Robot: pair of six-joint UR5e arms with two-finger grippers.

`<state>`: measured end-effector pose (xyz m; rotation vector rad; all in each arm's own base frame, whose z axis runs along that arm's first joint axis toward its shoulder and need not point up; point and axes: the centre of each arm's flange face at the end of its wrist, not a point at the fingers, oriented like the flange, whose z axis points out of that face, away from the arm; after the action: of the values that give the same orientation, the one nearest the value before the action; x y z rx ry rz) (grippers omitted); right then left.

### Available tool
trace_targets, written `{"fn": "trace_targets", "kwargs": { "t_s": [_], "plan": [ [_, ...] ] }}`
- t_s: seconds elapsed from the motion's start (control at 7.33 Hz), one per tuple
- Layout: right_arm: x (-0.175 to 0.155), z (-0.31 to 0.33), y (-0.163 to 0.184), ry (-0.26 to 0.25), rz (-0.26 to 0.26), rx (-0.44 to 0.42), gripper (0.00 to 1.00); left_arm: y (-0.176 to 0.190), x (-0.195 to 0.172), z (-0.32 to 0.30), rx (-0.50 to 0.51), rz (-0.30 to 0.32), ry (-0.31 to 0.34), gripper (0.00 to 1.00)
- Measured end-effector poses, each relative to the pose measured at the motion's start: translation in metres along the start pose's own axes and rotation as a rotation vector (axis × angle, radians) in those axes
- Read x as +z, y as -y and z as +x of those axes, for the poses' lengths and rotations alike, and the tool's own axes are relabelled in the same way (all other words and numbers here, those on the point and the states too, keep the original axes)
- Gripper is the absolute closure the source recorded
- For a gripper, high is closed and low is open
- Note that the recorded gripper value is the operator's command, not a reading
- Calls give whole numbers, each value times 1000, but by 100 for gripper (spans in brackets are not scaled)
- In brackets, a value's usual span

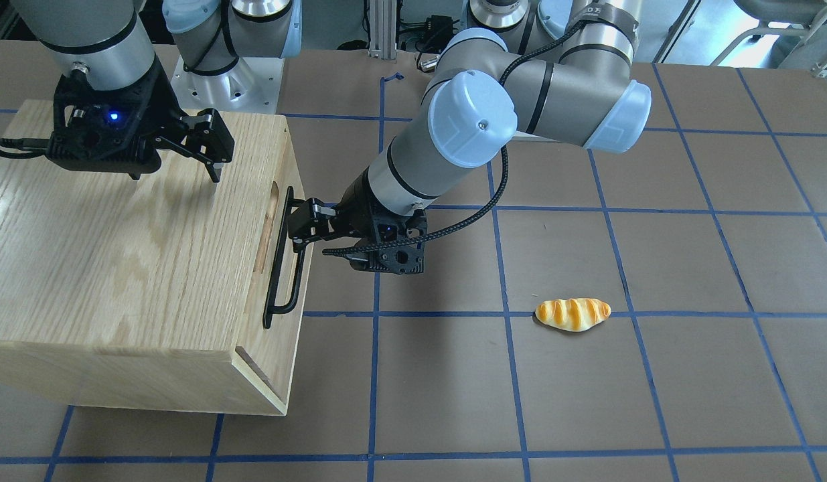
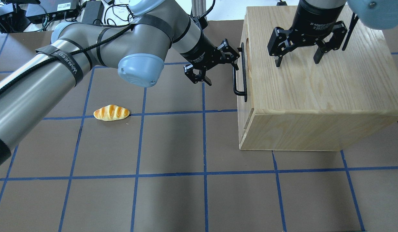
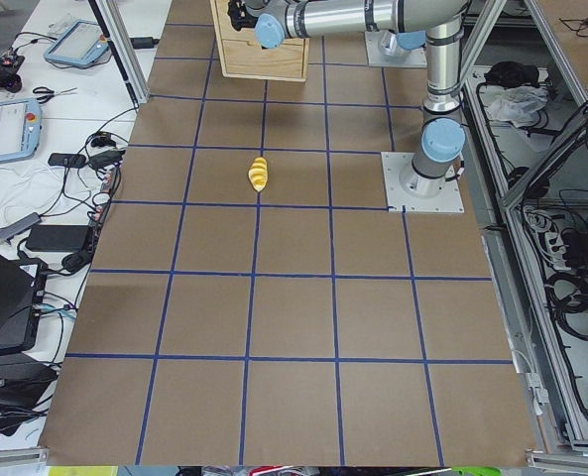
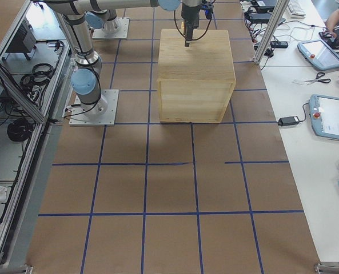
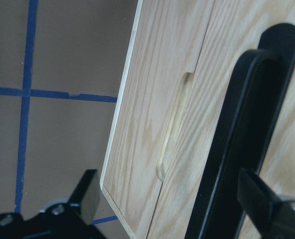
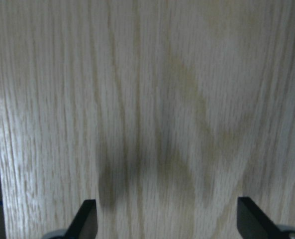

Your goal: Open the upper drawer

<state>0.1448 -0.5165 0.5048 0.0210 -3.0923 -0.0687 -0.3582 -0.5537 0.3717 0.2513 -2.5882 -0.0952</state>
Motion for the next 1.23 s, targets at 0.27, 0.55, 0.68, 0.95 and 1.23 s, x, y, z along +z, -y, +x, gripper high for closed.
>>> {"fn": "trace_targets", "kwargs": {
  "t_s": [0.27, 0.55, 0.68, 0.95, 1.23],
  "plan": [
    [0, 0, 0, 0, 0, 1, 0, 0, 5, -2, 7, -4, 4, 0],
    [0, 0, 0, 0, 0, 1, 0, 2, 12, -4, 17, -5, 12, 0],
    [0, 0, 0, 0, 0, 0, 0, 2, 16, -4, 21, -8, 15, 0],
    [0, 0, 0, 0, 0, 0, 0, 2, 20, -6, 33, 0, 40, 0],
    [0, 0, 0, 0, 0, 1, 0, 5, 20, -13, 66, 39, 119, 0]
  ]
}}
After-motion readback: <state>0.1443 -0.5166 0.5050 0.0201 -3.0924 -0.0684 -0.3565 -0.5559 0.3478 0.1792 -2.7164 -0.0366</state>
